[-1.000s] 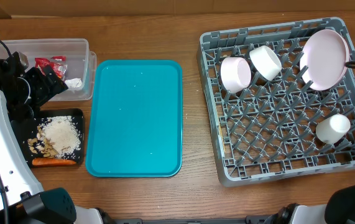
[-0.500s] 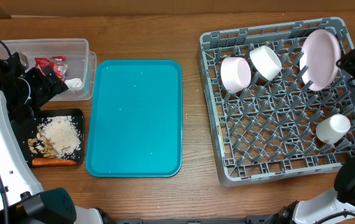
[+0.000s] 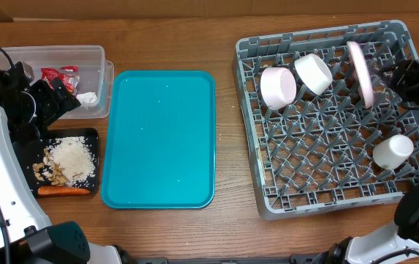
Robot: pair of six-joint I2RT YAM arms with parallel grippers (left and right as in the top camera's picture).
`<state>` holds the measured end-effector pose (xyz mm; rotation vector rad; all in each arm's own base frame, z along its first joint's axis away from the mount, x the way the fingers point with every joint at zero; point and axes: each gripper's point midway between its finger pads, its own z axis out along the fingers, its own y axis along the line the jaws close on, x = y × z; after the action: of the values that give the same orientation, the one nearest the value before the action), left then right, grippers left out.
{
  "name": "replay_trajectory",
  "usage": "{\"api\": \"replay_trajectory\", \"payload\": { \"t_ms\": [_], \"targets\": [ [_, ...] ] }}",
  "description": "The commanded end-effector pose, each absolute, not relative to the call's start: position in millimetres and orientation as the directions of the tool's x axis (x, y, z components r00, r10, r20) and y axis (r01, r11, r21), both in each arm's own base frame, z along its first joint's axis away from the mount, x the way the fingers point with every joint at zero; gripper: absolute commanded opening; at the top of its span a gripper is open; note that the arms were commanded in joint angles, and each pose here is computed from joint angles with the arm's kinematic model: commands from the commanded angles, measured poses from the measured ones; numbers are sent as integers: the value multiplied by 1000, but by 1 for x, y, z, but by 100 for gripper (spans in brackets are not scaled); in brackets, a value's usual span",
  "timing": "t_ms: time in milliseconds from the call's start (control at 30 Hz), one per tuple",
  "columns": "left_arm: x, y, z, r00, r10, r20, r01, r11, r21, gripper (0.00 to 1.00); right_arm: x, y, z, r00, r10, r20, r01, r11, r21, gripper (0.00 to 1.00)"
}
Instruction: Sort waste into correct bins and load items into the dishwasher
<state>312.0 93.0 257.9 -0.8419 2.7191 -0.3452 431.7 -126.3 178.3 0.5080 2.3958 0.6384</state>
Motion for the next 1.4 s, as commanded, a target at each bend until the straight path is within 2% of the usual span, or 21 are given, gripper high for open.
{"api": "replay_trajectory", "payload": {
  "t_ms": [0,100,167,300,433,600,700,733,767,800,900,1000,1133,1267,1367],
  "targets": [
    [312,93,260,-807,-554,-205,-491,822,-288,93,430,-125,190,-748,457,-482,159,828,538,38],
    [312,93,260,-807,-554,-205,-491,822,-288,93,423,-140,190,-738,464,-489,226,854,469,41],
    [312,93,260,-807,-554,-205,-491,822,-289,93,417,-149,198,-723,461,-514,263,872,412,50],
    [316,94,261,-805,-551,-219,-486,824,-291,93,403,-143,247,-664,438,-606,255,894,368,55],
    [332,72,264,-848,-456,-271,-381,879,-287,97,395,-85,270,-701,348,-623,142,923,357,59],
    [352,13,260,-926,-199,-321,-133,968,-215,100,392,-12,255,-796,175,-579,36,969,242,63],
    [352,-6,243,-957,-95,-274,-70,993,-97,100,391,29,250,-813,46,-581,-44,989,139,77],
    [351,-10,239,-964,-81,-254,-60,994,-88,100,390,39,248,-820,24,-572,-67,988,137,80],
    [345,-16,227,-980,-63,-191,-48,996,-80,100,382,52,242,-839,-6,-544,-96,986,138,93],
    [340,-16,218,-989,-62,-137,-51,996,-78,100,374,56,236,-860,-18,-510,-102,985,139,100],
    [322,-15,205,-995,-96,-12,-95,993,-72,100,351,54,224,-909,-19,-417,-87,986,143,100],
    [308,-14,207,-995,-97,28,-99,993,-67,100,323,54,215,-954,7,-299,-55,979,199,100],
    [299,-14,219,-994,-96,-52,-92,993,-75,100,311,57,217,-955,19,-297,-57,968,244,100],
    [286,-13,229,-971,-74,-228,-56,995,-83,100,298,55,227,-904,47,-426,-66,967,246,100],
    [270,-13,241,-896,-64,-439,-27,996,-91,100,284,53,240,-822,54,-567,-102,965,240,100]
  ]
}}
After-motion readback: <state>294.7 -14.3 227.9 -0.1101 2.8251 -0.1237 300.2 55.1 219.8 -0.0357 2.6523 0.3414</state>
